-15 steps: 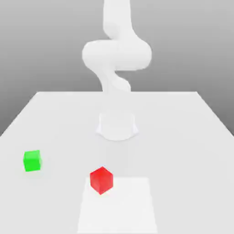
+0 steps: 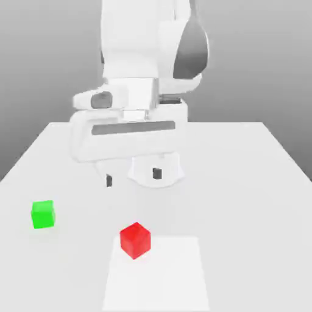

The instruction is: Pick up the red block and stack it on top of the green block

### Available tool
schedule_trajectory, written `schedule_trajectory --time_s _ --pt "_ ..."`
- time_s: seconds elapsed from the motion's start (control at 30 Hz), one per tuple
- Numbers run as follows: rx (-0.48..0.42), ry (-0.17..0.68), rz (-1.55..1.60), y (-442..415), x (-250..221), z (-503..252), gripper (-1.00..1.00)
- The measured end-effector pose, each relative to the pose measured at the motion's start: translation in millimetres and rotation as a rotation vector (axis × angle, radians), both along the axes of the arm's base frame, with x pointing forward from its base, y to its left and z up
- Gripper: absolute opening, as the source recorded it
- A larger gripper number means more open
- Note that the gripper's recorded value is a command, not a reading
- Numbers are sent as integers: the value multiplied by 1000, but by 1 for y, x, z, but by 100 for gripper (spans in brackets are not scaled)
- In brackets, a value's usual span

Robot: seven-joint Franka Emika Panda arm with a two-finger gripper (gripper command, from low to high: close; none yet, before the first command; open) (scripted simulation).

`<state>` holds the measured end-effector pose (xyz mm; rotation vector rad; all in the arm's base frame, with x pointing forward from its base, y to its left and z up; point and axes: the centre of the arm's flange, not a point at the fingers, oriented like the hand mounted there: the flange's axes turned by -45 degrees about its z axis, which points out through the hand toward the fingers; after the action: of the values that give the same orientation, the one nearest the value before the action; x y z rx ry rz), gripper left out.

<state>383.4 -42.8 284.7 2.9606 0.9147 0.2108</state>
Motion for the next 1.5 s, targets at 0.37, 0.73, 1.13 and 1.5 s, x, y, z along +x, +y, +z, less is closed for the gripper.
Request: schedule_trajectory --time_s 0.37,0.73,1.13,1.5 --pt "-16 139 134 -4 -41 -139 -100" --pt "-14 140 131 -5 -40 -101 -100" --pt "-25 129 97 -111 -60 -52 -100" --pt "-13 138 46 -232 -136 -38 -100"
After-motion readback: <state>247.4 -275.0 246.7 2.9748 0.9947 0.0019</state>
